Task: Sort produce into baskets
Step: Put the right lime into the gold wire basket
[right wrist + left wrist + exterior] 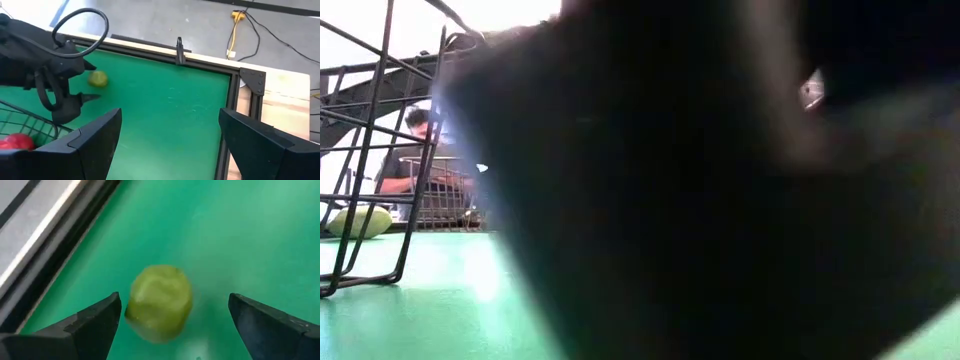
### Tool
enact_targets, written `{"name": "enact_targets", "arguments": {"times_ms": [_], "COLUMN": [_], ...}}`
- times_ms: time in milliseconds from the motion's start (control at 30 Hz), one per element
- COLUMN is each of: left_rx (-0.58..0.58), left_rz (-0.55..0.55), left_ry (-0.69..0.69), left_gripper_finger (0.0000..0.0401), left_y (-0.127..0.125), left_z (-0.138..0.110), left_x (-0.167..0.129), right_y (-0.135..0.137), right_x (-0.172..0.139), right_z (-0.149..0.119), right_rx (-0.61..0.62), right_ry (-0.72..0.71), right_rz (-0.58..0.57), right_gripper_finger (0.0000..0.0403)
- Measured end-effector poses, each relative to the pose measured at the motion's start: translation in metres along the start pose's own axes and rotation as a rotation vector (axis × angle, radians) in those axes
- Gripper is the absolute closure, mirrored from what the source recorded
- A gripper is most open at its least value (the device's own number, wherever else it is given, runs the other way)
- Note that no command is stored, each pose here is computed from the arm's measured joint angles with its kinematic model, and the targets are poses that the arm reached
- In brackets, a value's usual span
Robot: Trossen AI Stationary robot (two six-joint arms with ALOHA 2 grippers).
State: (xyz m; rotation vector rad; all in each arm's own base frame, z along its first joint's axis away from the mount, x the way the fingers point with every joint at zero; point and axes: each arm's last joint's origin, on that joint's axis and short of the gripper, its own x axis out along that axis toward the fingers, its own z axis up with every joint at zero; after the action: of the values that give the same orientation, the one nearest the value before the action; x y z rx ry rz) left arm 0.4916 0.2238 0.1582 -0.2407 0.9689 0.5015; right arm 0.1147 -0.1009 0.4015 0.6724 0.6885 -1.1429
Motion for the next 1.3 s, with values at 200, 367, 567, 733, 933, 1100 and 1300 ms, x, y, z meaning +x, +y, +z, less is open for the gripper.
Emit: {"name": "enact_targets", "arguments": {"times_ms": [200,367,567,733,933,1100,1300], "left_rx": [0.071,0.105,0.105,0.101,0.065,0.025,0.016], "left_rz": [0.017,0.001,0.001,0.041,0.114,0.103,0.098], "left_ry": [0.016,0.021,-0.004,-0.004,-0.021,-0.082,-0.221], "left_gripper_finger": [0.0066,0.0084,0.0132,0.0211,0.0264,0.0262,0.0263], "left_y": [0.005,0.003,0.001,-0.002,-0.002,-0.008,-0.022], "left_z": [-0.005,-0.007,-0.006,-0.008,-0.007,0.004,0.034], "left_x": [0.008,0.009,0.012,0.017,0.016,0.009,-0.021], "right_y": [0.008,0.014,0.021,0.022,0.021,0.021,0.021], "right_x": [0.014,0.025,0.033,0.035,0.033,0.033,0.032], "right_z": [0.005,0.008,0.013,0.014,0.013,0.013,0.013], "right_rx": [-0.04,-0.069,-0.072,-0.075,-0.072,-0.071,-0.072], "right_ry": [0.041,0.061,0.052,0.063,0.058,0.056,0.055], "right_rz": [-0.025,-0.037,-0.029,-0.025,-0.021,-0.021,-0.021], "right_gripper_finger": [0.0078,0.0078,0.0078,0.0078,0.0078,0.0078,0.0078]}}
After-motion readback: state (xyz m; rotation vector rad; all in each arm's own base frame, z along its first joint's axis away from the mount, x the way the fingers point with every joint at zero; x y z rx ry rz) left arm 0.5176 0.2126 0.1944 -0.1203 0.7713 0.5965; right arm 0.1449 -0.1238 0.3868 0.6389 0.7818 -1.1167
